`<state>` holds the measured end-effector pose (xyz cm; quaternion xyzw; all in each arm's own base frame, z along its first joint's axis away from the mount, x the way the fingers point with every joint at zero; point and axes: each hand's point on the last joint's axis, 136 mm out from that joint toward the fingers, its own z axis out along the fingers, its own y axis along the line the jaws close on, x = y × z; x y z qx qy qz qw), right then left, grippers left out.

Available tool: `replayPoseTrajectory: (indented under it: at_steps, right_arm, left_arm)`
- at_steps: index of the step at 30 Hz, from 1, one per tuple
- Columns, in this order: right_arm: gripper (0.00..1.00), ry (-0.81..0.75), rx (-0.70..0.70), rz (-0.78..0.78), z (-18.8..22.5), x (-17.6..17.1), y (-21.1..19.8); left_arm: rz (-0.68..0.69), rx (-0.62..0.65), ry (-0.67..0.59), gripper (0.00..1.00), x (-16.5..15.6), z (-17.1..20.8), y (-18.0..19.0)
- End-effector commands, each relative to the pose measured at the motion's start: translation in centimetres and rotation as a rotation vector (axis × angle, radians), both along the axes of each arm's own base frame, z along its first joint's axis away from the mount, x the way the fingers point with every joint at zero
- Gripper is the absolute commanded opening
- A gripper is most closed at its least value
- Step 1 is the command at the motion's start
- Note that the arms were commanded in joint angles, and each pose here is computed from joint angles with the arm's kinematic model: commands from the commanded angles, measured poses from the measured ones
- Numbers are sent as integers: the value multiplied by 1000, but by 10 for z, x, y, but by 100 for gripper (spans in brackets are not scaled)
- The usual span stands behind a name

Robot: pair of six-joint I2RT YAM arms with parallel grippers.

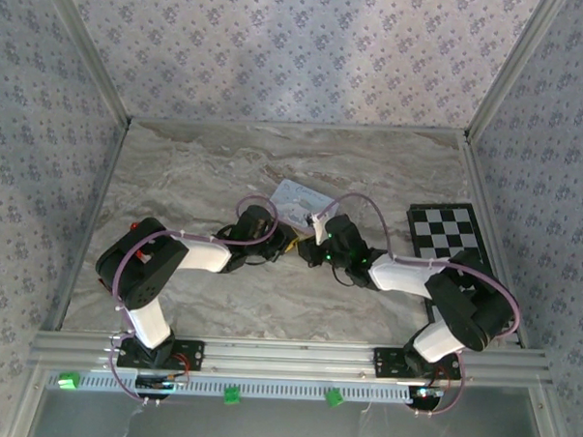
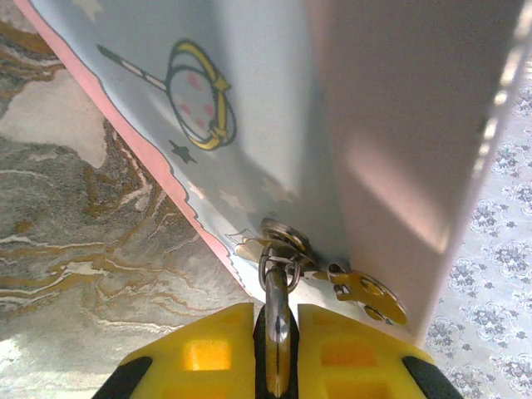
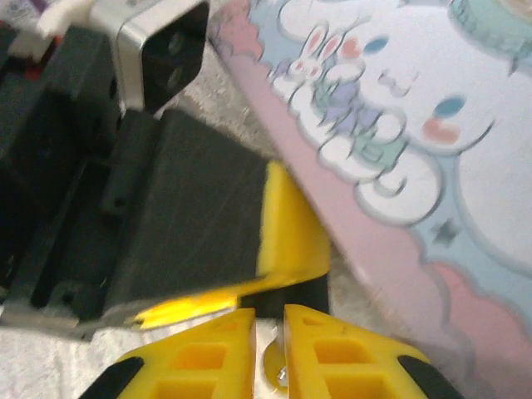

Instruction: Unlock the padlock with the key

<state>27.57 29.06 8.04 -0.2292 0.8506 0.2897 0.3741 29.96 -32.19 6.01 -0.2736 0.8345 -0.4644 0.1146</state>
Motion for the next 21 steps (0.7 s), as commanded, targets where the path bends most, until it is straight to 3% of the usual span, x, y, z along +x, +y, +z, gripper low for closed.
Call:
replayPoseTrajectory:
  at_steps: [1,6,11,14,21]
  right_arm:
    - [26,-69,-5,-2,8,-8,-3]
    - [28,-220,-71,63,12,-10,-7]
    - [28,-411,-263,120,12,-4,-9]
    - [28,-499,-300,151,13,-3,-5]
    - [29,-586,-376,179,2,4,-1]
  left_arm:
    - [-26,5,18,0,-5,-2,-3]
    - [-11,22,44,0,-2,-3,3]
    - [-7,30,36,0,-2,2,5]
    - [-8,27,33,0,-2,4,6]
    - [-14,15,24,0,-2,6,5]
